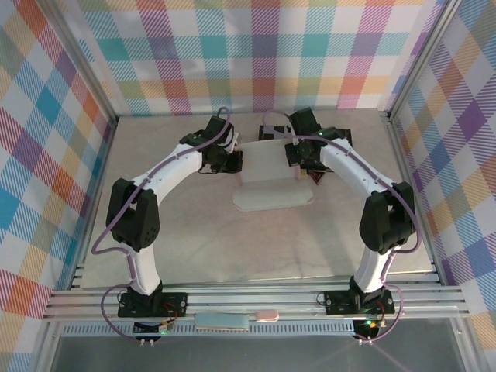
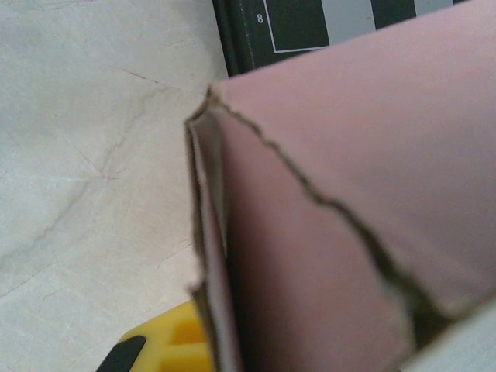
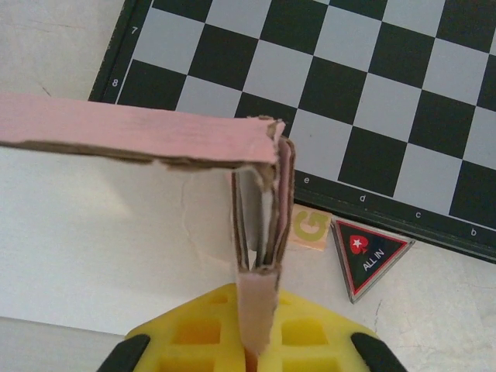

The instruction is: Fold the paper box

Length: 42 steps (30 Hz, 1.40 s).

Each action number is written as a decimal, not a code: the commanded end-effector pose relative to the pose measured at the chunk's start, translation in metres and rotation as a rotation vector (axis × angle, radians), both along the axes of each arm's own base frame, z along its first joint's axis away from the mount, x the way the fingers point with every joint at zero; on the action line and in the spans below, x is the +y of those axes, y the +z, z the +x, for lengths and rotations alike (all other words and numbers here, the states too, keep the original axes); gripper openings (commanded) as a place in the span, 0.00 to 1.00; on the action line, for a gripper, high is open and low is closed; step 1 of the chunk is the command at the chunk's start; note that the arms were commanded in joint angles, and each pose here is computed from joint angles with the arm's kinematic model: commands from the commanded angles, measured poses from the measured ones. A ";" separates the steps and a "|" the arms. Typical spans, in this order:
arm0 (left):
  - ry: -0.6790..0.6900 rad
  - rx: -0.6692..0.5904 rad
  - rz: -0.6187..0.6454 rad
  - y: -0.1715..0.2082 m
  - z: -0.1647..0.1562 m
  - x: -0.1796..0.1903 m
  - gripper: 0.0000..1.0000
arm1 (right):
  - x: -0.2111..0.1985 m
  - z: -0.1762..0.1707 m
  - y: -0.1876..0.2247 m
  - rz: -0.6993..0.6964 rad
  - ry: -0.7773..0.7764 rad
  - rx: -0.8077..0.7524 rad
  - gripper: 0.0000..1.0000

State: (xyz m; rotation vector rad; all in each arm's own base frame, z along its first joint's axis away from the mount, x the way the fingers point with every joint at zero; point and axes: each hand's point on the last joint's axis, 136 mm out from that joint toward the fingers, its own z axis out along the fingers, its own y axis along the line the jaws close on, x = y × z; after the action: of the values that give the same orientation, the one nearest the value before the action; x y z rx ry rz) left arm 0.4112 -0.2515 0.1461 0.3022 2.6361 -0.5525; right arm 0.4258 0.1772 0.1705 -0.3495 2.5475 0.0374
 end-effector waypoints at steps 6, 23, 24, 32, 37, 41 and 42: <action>-0.059 -0.071 -0.057 0.036 -0.007 -0.017 0.00 | 0.004 -0.002 -0.005 -0.075 -0.063 0.001 0.00; -0.042 -0.067 -0.043 0.035 -0.008 -0.019 0.00 | 0.001 -0.005 -0.007 -0.161 -0.188 0.024 0.07; -0.040 -0.067 -0.042 0.034 -0.008 -0.019 0.00 | 0.002 -0.004 -0.008 -0.160 -0.184 0.029 0.09; -0.039 -0.070 -0.052 0.036 -0.007 -0.021 0.00 | 0.001 -0.009 -0.022 -0.156 -0.191 0.066 0.13; -0.037 -0.065 -0.047 0.034 -0.007 -0.020 0.00 | -0.013 -0.008 -0.026 -0.238 -0.247 0.076 0.04; -0.029 -0.062 -0.038 0.034 -0.007 -0.018 0.00 | -0.029 -0.008 -0.023 -0.326 -0.322 0.067 0.00; -0.026 -0.063 -0.036 0.034 -0.006 -0.018 0.00 | -0.034 -0.009 -0.021 -0.347 -0.348 0.064 0.00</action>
State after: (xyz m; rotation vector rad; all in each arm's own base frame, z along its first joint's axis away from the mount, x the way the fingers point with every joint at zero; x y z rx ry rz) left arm 0.4019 -0.2594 0.1451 0.3255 2.6492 -0.5322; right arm 0.4254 0.1635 0.1524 -0.0851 2.6219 -0.3574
